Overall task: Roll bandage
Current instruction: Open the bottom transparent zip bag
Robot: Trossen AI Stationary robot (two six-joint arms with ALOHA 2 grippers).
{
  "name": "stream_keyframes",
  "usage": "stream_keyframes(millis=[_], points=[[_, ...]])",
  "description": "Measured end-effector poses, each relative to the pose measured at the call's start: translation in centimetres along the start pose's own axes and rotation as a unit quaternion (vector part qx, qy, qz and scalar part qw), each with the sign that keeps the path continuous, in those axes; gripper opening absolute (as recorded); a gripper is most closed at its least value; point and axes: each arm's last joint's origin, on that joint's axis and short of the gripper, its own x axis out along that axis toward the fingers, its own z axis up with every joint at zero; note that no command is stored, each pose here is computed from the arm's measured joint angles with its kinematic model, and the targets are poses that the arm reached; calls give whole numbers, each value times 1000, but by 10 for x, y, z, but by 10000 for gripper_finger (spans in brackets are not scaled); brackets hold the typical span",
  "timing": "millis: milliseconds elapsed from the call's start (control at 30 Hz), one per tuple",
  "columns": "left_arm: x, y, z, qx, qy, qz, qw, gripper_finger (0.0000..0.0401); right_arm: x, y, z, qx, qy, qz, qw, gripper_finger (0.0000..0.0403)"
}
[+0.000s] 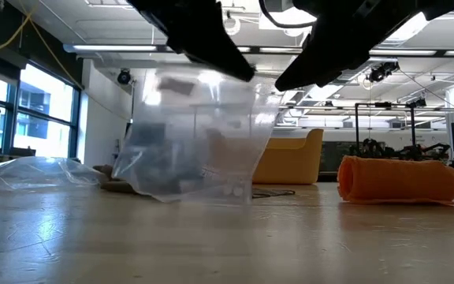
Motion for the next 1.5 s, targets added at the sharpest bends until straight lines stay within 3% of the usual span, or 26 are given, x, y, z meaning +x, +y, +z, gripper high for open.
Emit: stream_keyframes(millis=[633,767,1133,1500], points=[[-65,13,-16,-35,128,19,991,78,-9,12,-3,-18,5,1,1000,0],[-74,10,-8,-53,92,8,994,96,-9,13,-4,-19,6,2,1000,0],[-56,-23,30,-42,-120,-34,991,111,-12,16,-5,-35,12,14,999,0],[-18,-30,11,-15,-66,-2,998,111,-27,20,0,-37,0,19,999,0]])
